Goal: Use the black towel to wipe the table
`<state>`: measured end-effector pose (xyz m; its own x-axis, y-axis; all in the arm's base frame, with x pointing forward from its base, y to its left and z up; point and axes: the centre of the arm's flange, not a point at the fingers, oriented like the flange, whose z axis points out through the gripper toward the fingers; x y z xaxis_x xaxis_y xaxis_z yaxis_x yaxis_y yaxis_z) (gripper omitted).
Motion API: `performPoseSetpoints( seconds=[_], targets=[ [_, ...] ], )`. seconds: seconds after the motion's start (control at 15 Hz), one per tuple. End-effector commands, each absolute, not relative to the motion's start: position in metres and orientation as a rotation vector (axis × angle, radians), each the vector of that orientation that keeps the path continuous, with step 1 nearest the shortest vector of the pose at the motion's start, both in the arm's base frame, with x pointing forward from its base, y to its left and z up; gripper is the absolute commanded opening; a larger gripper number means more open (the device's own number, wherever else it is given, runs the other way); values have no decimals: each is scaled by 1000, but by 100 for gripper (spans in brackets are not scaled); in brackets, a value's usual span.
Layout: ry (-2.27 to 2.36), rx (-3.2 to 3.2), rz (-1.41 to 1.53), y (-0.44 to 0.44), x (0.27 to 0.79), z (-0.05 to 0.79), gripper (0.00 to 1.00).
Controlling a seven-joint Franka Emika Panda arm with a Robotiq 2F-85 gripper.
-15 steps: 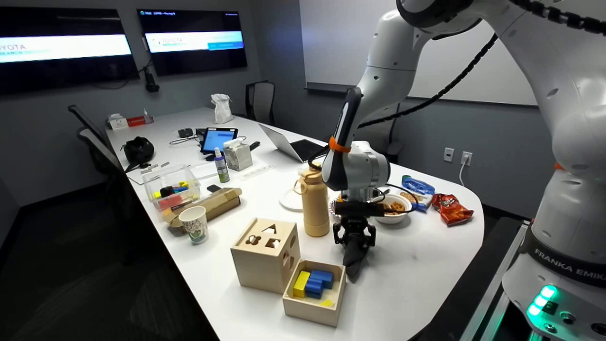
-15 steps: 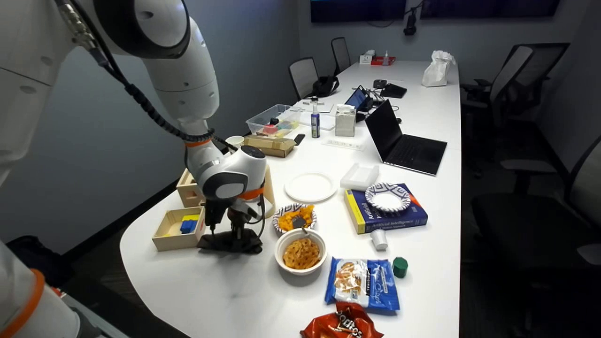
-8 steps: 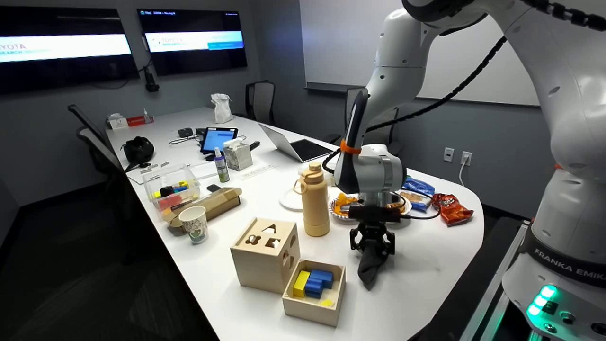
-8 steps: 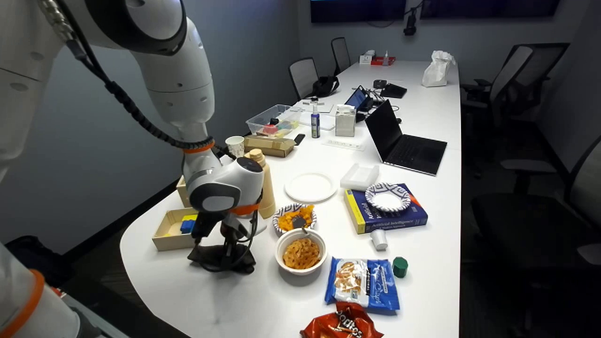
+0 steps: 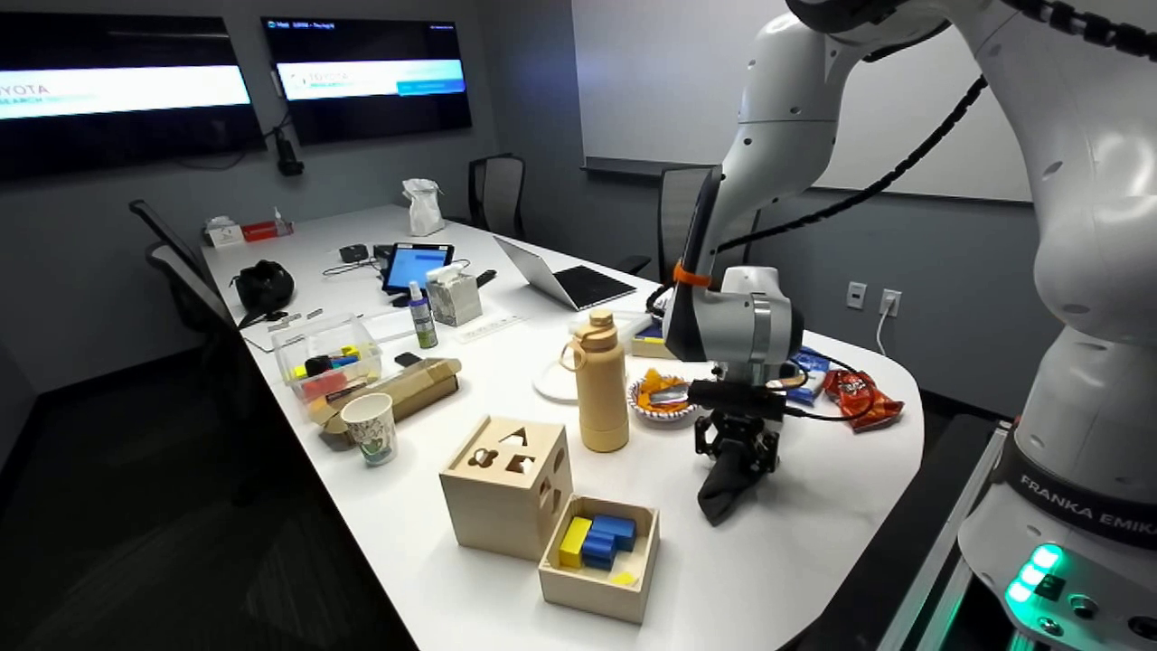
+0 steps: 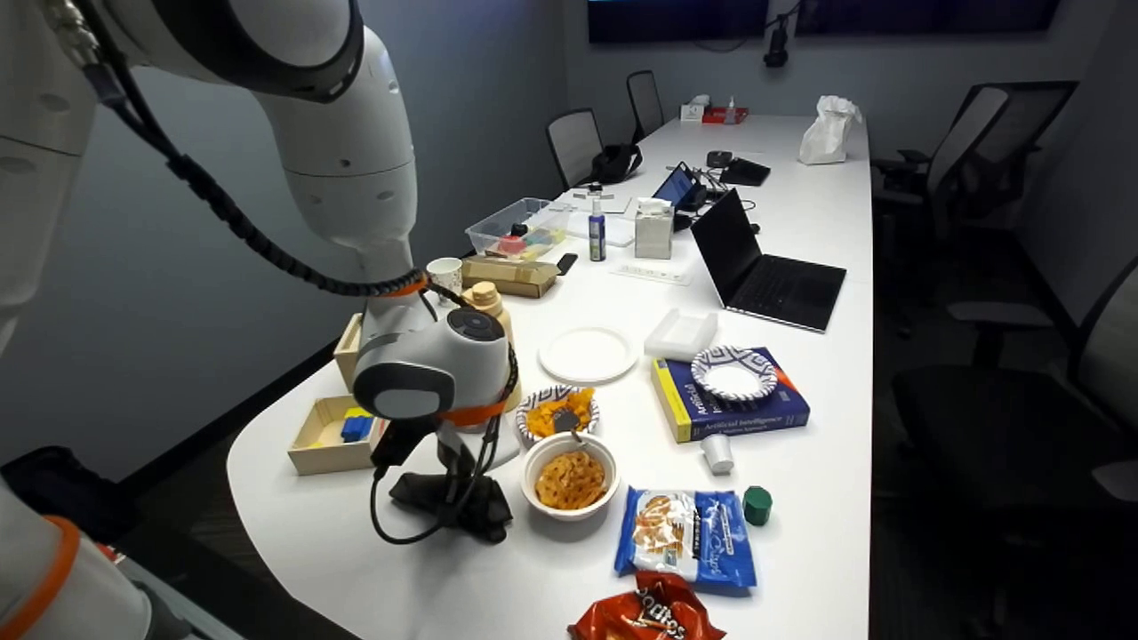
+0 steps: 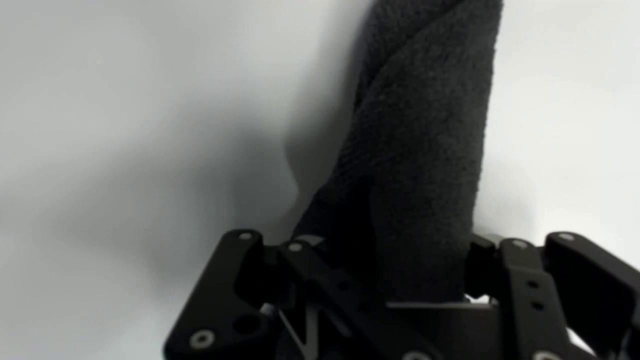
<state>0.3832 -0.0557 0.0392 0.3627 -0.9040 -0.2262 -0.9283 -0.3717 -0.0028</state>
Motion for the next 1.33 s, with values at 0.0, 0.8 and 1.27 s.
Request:
performPoseSetpoints(
  seconds=[0.0,0.8,1.27],
  targets=[
    [1615,-2485,221,-57,410,35,5],
    [1356,-2535,420,23,415,18,5],
    [1666,-2431,535,19,341,30,5]
  ],
)
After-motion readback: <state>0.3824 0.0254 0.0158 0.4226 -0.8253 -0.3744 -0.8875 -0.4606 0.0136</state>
